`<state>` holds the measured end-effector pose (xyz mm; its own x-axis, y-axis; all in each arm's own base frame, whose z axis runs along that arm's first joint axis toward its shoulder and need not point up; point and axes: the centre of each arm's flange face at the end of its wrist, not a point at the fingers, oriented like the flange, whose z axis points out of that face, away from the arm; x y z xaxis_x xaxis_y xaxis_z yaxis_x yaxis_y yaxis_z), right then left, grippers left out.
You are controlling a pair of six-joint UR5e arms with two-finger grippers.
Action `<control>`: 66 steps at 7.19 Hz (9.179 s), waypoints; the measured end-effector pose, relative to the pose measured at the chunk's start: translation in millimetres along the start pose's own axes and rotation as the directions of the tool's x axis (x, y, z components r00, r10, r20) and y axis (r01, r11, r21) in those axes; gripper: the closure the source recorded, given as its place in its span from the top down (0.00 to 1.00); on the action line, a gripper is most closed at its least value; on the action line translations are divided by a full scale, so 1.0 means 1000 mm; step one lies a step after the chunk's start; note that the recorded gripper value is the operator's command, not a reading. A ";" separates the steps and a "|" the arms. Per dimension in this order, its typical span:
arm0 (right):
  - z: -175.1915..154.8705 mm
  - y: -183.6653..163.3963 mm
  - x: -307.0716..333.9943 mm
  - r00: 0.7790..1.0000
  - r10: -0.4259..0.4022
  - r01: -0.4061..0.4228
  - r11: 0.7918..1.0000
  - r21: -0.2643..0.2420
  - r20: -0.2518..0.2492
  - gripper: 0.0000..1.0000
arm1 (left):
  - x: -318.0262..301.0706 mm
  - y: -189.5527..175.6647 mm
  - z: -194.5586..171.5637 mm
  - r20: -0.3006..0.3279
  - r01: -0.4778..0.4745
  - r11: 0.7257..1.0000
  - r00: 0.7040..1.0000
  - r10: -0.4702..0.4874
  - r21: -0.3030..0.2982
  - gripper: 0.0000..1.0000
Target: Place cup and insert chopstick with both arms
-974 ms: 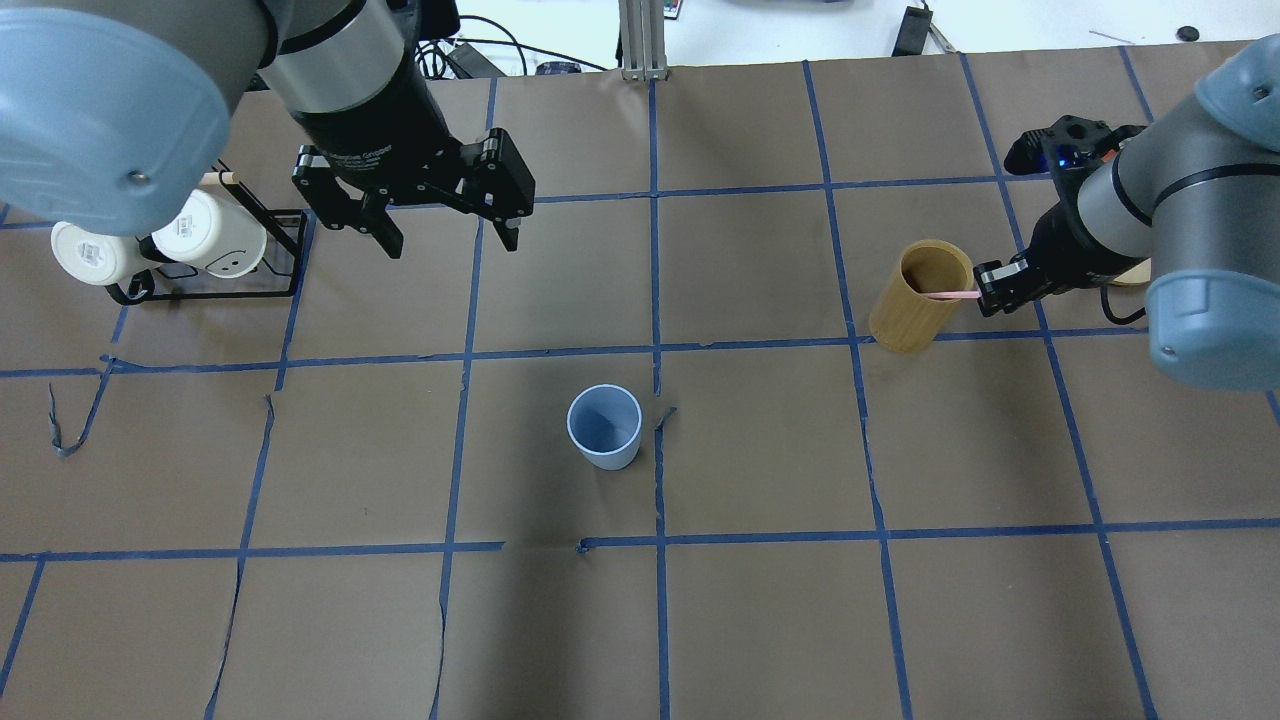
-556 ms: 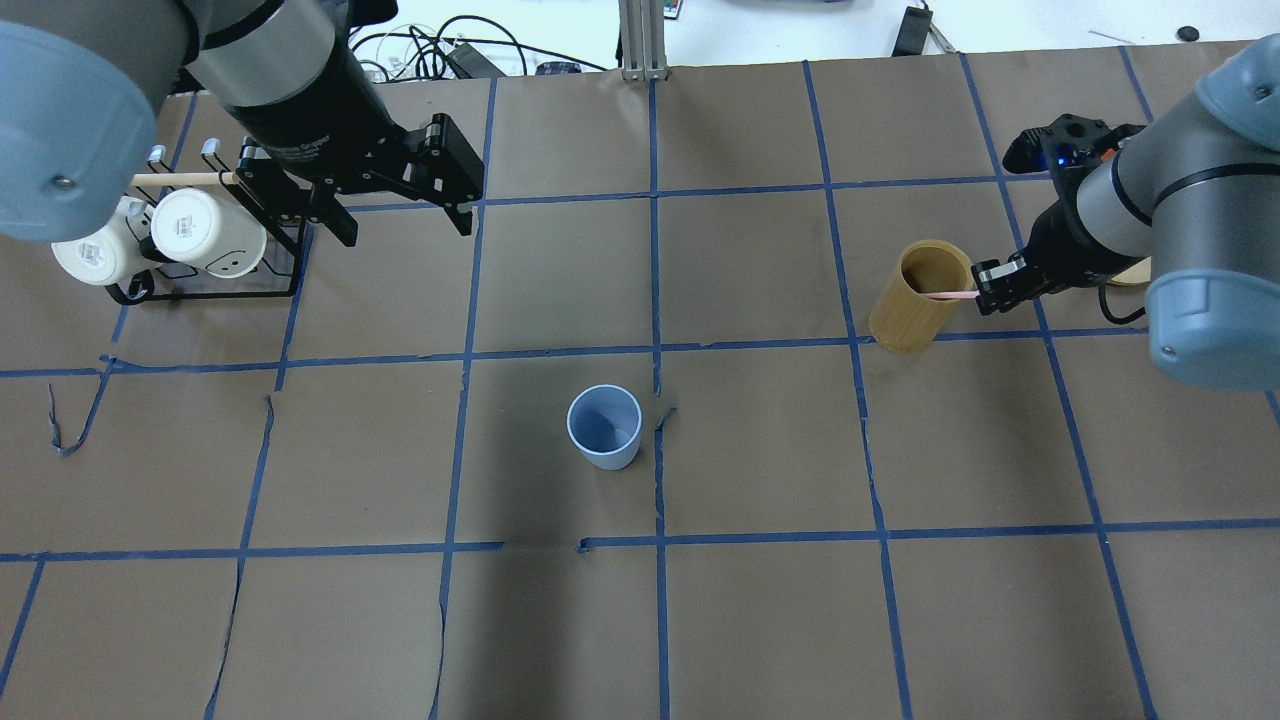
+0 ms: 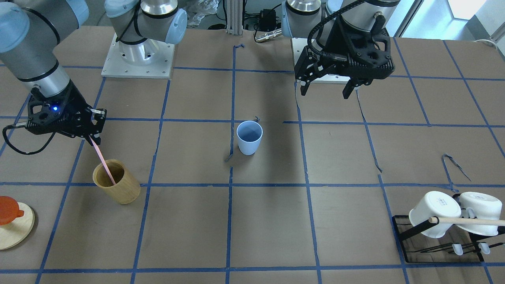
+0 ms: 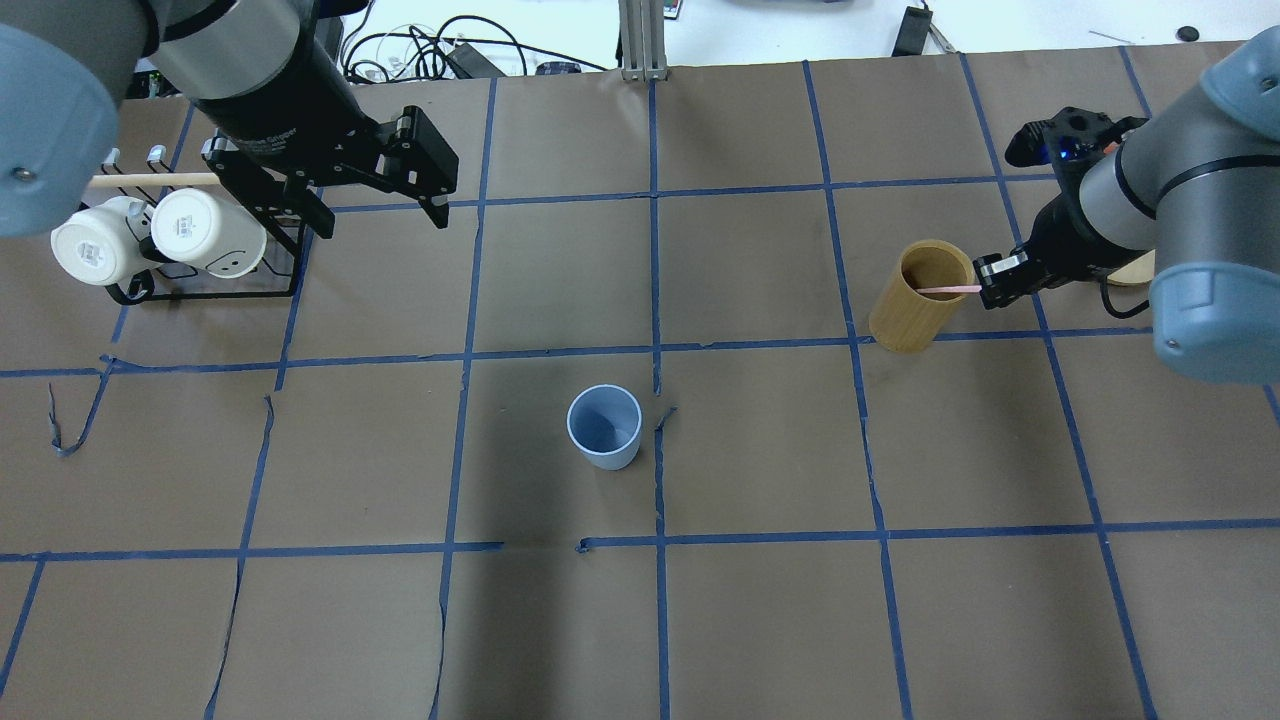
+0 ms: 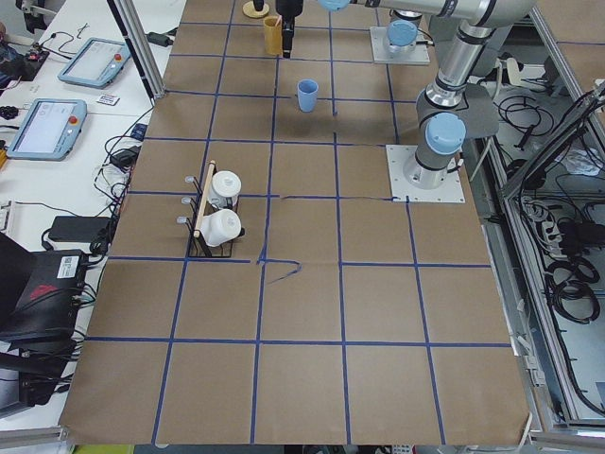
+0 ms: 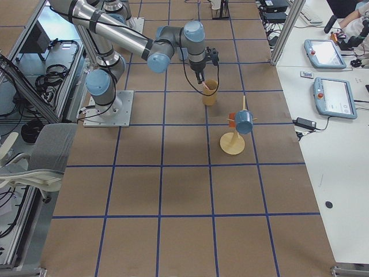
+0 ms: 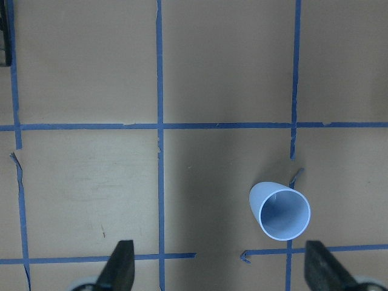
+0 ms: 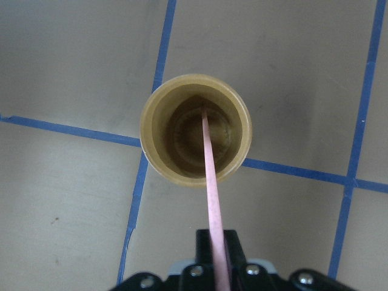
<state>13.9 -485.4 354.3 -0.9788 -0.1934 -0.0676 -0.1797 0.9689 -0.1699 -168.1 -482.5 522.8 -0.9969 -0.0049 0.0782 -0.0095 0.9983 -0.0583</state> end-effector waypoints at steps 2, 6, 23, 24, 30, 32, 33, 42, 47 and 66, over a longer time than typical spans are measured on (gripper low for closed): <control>-0.014 -0.007 0.001 1.000 -0.001 0.001 1.000 -0.015 0.006 0.00 | -0.001 0.001 -0.002 0.008 -0.008 1.000 1.000 0.008 0.005 1.00; -0.067 -0.022 0.000 0.999 0.011 -0.007 0.995 -0.103 0.039 0.00 | -0.006 0.000 -0.003 0.045 -0.031 0.999 0.999 0.031 0.008 1.00; -0.117 -0.030 -0.293 0.970 0.237 -0.244 0.940 -0.237 -0.057 0.00 | -0.010 0.000 -0.005 0.044 -0.025 1.000 0.999 0.025 0.010 1.00; -0.112 -0.023 -0.321 0.972 0.232 -0.235 0.942 -0.239 -0.040 0.00 | -0.011 0.000 -0.005 0.044 -0.023 1.000 0.999 0.022 0.010 1.00; -0.073 -0.004 -0.389 0.973 0.227 -0.228 0.930 -0.289 -0.038 0.00 | -0.013 0.000 -0.006 0.043 -0.019 1.000 0.999 0.018 0.011 1.00; -0.054 0.000 -0.403 0.975 0.216 -0.220 0.926 -0.306 -0.048 0.00 | -0.013 0.000 -0.006 0.044 -0.019 1.000 0.999 0.018 0.011 1.00; -0.048 -0.001 -0.408 0.976 0.212 -0.216 0.928 -0.303 -0.046 0.00 | -0.013 0.000 -0.006 0.044 -0.019 1.000 0.999 0.018 0.010 1.00; -0.005 0.003 -0.409 0.978 0.202 -0.208 0.929 -0.307 -0.050 0.04 | -0.013 0.000 -0.006 0.042 -0.019 1.000 0.999 0.018 0.010 1.00; 0.015 0.004 -0.408 0.981 0.193 -0.193 0.948 -0.255 -0.024 0.56 | -0.013 0.000 -0.006 0.042 -0.019 1.000 0.999 0.018 0.010 1.00; -0.141 -0.066 -0.133 0.980 0.149 -0.148 0.989 0.017 -0.134 1.00 | -0.014 0.001 -0.001 0.044 -0.018 1.000 0.999 0.018 0.003 1.00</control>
<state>142.0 -502.4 512.7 -0.9989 -0.0243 0.0406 -0.0311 0.9841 -0.1751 -154.3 -481.4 522.9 -0.9994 0.0104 0.0337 0.0083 0.9980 -0.0624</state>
